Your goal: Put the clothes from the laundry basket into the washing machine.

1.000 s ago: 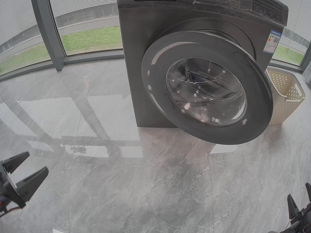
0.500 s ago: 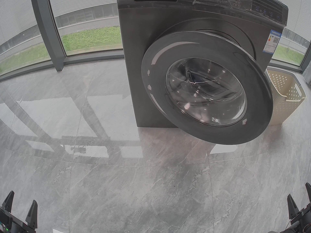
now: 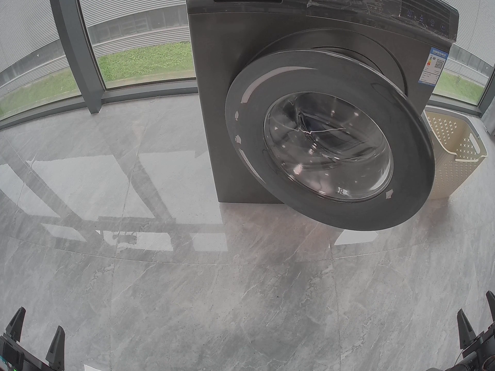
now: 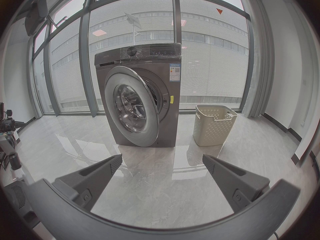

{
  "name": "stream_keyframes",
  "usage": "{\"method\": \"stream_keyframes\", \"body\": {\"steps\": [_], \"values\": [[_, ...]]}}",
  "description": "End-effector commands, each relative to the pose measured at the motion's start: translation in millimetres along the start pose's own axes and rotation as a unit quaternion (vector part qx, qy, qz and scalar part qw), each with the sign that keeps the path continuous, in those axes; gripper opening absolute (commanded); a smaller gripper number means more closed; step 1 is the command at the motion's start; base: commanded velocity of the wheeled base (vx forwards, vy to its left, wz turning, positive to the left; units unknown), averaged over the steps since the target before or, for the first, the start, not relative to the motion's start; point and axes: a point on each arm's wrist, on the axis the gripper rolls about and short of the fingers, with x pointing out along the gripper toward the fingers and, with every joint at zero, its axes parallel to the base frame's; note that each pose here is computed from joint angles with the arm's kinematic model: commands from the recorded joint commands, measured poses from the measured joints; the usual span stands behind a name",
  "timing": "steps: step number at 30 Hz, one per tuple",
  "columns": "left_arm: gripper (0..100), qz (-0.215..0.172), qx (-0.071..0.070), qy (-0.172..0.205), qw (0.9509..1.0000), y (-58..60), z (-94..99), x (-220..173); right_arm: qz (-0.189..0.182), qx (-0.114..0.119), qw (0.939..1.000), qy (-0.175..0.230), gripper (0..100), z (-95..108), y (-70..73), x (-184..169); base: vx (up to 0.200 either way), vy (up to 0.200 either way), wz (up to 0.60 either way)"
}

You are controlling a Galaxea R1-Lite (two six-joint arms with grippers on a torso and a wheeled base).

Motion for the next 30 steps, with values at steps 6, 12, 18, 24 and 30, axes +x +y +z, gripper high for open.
{"method": "stream_keyframes", "body": {"steps": [6,12,18,24,30], "values": [[100,0.0,-0.001,0.007,1.0,0.0,-4.5,1.0,-0.008,0.005,0.9999,0.005,100,-4.8,-0.2,0.7,0.0,-0.2,0.0],[100,-0.002,0.003,0.007,1.0,-0.1,-4.5,1.0,0.007,0.016,0.9964,-0.083,100,56.3,0.3,-8.1,0.0,-0.2,0.0],[100,-0.002,0.002,0.007,1.0,-0.1,-4.5,1.0,0.068,0.026,0.994,0.082,100,67.7,2.4,46.3,0.0,-0.2,0.0],[100,-0.002,0.005,0.007,1.0,-0.1,-4.5,1.0,0.169,0.033,0.9771,0.125,100,79.0,16.0,118.6,0.0,-0.133,0.0],[100,-0.002,0.005,0.007,1.0,-0.1,-4.5,1.0,0.233,0.088,0.9553,0.16,100,70.8,50.1,157.7,0.0,0.0,0.0]]}}
